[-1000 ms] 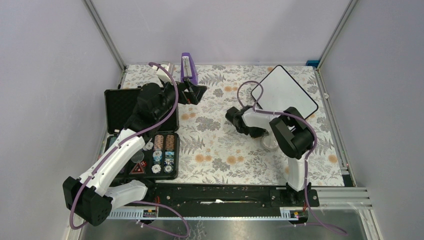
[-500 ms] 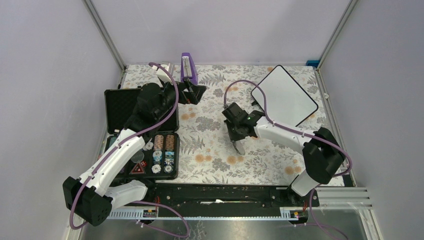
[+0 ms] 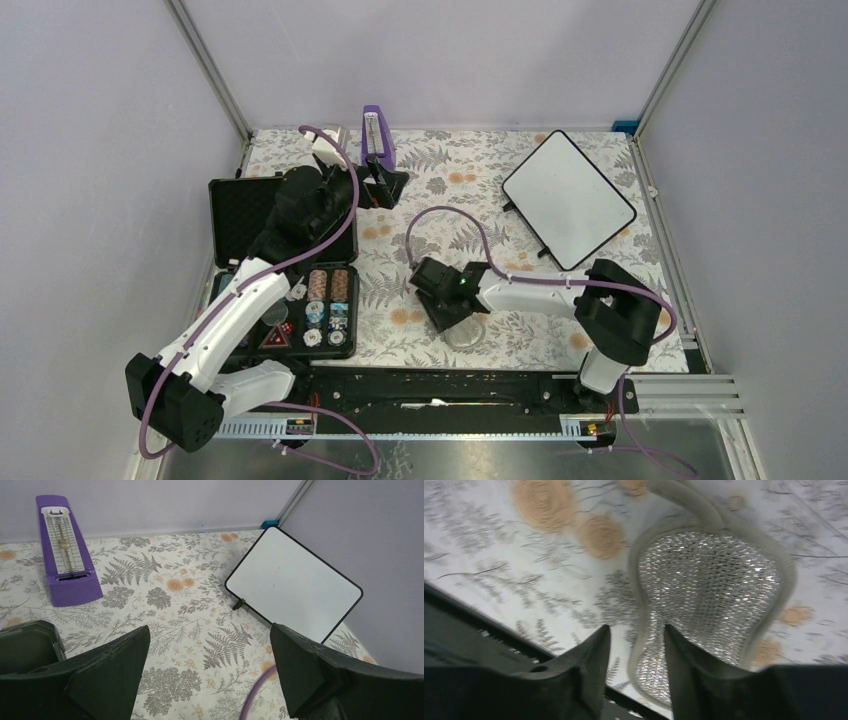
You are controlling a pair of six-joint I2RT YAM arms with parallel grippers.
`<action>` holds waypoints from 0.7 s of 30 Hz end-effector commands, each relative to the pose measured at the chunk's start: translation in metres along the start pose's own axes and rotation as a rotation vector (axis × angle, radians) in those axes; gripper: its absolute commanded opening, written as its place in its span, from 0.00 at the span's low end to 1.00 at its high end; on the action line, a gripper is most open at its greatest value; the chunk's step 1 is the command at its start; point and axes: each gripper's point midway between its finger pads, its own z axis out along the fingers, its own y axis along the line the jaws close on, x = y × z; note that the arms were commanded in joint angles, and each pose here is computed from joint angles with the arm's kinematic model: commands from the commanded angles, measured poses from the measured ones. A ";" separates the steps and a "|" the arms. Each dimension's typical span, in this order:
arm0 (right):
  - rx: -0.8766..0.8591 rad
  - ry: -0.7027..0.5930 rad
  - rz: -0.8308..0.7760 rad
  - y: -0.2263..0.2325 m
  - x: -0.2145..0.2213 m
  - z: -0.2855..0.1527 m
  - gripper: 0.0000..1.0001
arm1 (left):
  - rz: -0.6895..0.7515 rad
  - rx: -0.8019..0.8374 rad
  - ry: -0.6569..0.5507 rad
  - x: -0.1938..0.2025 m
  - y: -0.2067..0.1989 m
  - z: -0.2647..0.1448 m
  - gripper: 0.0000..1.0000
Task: Erase the whiteboard
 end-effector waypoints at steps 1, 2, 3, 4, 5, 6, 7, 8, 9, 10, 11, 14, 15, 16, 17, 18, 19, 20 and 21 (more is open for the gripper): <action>-0.135 -0.142 0.004 0.024 -0.018 -0.029 0.59 | 0.046 -0.030 -0.052 -0.020 -0.002 0.002 0.99; -0.128 -0.189 0.006 0.020 -0.024 -0.040 0.68 | 0.056 -0.057 -0.049 -0.018 0.002 0.003 0.99; -0.119 -0.246 0.006 0.015 -0.031 -0.053 0.77 | 0.070 -0.075 -0.048 -0.017 0.004 0.004 0.99; -0.101 -0.294 0.002 0.008 -0.036 -0.066 0.83 | 0.086 -0.088 -0.050 -0.017 0.004 0.004 0.99; -0.084 -0.348 0.003 0.001 -0.042 -0.082 0.90 | 0.101 -0.100 -0.054 -0.017 0.004 0.004 0.99; -0.064 -0.404 0.008 -0.008 -0.047 -0.098 0.97 | 0.116 -0.113 -0.043 -0.013 0.003 0.003 0.99; -0.048 -0.470 0.020 -0.016 -0.053 -0.117 0.99 | 0.128 -0.129 -0.039 -0.012 0.004 0.002 0.99; -0.026 -0.520 0.030 -0.025 -0.056 -0.133 0.99 | 0.136 -0.137 -0.042 -0.013 0.003 0.000 0.99; -0.003 -0.564 0.042 -0.034 -0.058 -0.148 1.00 | 0.138 -0.146 -0.041 -0.014 0.004 -0.002 0.99; 0.018 -0.605 0.050 -0.043 -0.060 -0.162 1.00 | 0.133 -0.151 -0.040 -0.017 0.003 -0.006 0.99; 0.047 -0.647 0.067 -0.053 -0.062 -0.177 1.00 | 0.121 -0.157 -0.043 -0.020 0.003 -0.011 0.99; 0.139 -0.774 0.116 -0.082 -0.070 -0.226 1.00 | 0.082 -0.145 -0.065 -0.037 -0.005 -0.033 0.99; 0.158 -0.815 0.119 -0.089 -0.073 -0.244 1.00 | 0.069 -0.141 -0.071 -0.043 -0.009 -0.042 0.99; 0.178 -0.855 0.119 -0.096 -0.076 -0.261 1.00 | 0.056 -0.139 -0.076 -0.051 -0.012 -0.052 0.99; 0.198 -0.896 0.125 -0.103 -0.079 -0.280 1.00 | 0.045 -0.140 -0.084 -0.060 -0.014 -0.063 0.99; 0.222 -0.942 0.137 -0.110 -0.083 -0.301 1.00 | 0.039 -0.146 -0.082 -0.067 -0.016 -0.075 0.99; 0.235 -0.977 0.140 -0.115 -0.085 -0.318 1.00 | 0.034 -0.146 -0.094 -0.077 -0.019 -0.086 0.99; 0.240 -1.016 0.143 -0.119 -0.088 -0.336 0.99 | 0.029 -0.145 -0.115 -0.089 -0.022 -0.099 0.99; 0.247 -1.054 0.145 -0.123 -0.091 -0.354 0.99 | 0.025 -0.142 -0.140 -0.102 -0.026 -0.110 0.99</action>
